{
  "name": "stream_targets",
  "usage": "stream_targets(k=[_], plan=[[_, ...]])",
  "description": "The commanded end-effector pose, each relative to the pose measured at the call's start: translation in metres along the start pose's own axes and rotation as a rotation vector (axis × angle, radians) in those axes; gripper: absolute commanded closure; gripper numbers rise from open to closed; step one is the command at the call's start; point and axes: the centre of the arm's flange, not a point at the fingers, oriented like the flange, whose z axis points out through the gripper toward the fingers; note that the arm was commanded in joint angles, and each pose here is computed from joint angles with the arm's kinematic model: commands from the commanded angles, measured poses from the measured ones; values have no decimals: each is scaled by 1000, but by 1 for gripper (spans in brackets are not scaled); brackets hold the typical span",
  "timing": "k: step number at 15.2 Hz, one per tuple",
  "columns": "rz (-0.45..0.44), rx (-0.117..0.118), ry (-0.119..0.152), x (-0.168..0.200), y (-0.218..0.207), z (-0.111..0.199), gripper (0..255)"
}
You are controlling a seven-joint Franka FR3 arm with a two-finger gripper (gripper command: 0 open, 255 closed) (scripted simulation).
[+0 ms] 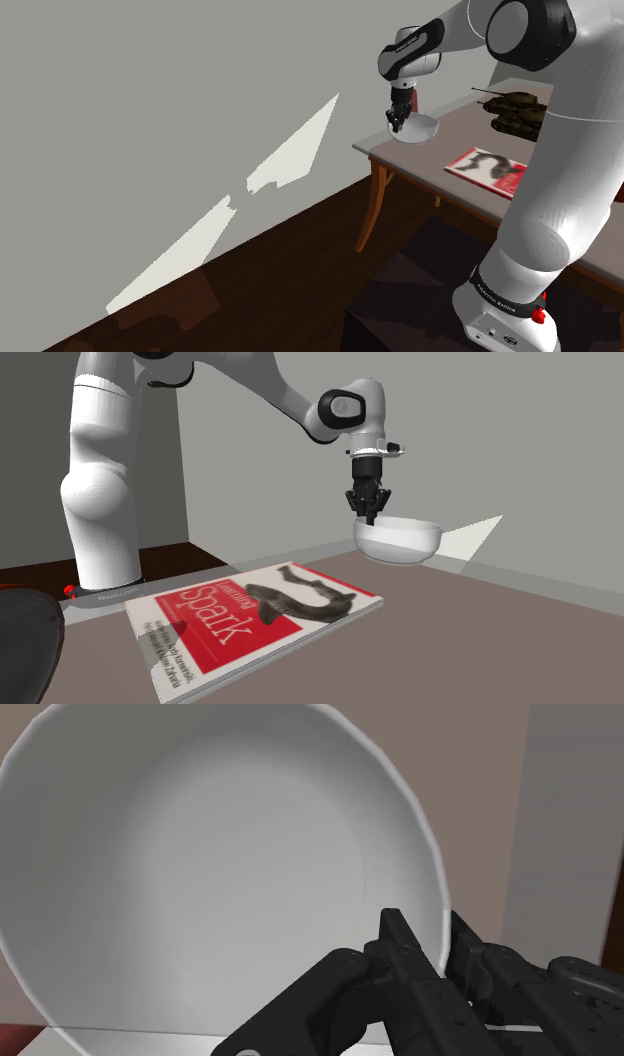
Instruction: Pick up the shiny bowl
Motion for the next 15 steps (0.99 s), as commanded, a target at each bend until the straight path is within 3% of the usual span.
stream_targets(k=[1, 15], plan=[[0, 0, 0, 0, 1, -10, 255], [0, 0, 0, -3, 6, -74, 255]])
